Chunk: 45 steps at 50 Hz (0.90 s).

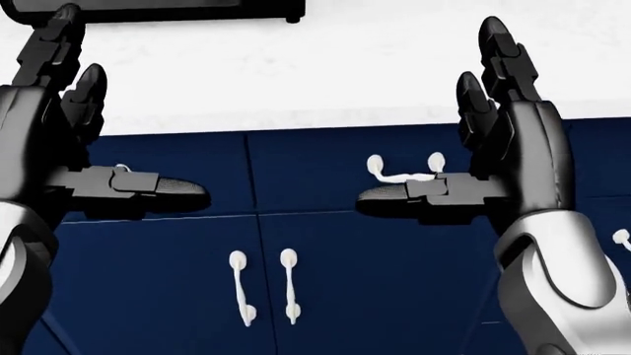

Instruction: Open the toaster oven door.

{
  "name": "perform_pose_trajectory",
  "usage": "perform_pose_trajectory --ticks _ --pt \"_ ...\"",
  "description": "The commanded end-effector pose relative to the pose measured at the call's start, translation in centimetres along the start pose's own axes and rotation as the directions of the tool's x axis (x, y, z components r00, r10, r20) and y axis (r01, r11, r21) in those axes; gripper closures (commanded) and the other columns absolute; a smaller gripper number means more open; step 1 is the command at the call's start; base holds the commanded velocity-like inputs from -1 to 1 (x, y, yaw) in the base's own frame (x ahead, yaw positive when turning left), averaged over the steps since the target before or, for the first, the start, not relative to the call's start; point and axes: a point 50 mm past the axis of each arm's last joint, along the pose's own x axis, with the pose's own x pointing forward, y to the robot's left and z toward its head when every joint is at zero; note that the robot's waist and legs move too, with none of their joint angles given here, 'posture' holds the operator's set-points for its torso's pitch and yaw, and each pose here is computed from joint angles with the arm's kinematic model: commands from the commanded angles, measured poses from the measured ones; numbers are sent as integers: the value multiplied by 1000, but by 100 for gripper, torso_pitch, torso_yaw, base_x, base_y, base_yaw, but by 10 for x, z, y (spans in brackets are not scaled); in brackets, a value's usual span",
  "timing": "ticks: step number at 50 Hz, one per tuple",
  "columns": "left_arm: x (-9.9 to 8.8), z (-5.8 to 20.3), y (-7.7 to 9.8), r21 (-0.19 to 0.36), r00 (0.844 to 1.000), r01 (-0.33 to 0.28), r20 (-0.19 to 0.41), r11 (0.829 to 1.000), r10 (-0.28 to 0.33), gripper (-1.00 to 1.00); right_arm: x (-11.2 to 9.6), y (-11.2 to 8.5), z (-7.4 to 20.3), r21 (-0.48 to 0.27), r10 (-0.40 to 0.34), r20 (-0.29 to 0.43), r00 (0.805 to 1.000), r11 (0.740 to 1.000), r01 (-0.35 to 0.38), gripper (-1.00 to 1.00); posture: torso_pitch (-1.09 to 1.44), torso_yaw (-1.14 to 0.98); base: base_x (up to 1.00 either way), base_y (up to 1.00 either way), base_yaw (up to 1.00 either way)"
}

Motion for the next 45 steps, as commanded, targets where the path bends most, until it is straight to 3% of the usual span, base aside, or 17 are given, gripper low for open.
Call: perform_pose_trajectory --ticks 1,7,15,45 --pt "-2 17 -3 4 994 15 104 1000 -16 -100 -1 -1 18 3 -6 103 995 1000 6 -100 0 0 47 0 0" --pt "-2 17 -1 4 994 13 104 1000 -13 -100 -3 0 19 1 -1 113 994 1000 1 -100 0 0 15 0 16" --pt "-2 16 -2 4 995 14 102 1000 -14 -100 -3 -1 19 6 -6 108 994 1000 6 -100 0 0 0 0 99" --pt "-3 14 -2 0 995 15 101 1000 -15 -100 -6 -6 19 14 -18 123 992 1000 17 -100 0 0 11 2 0"
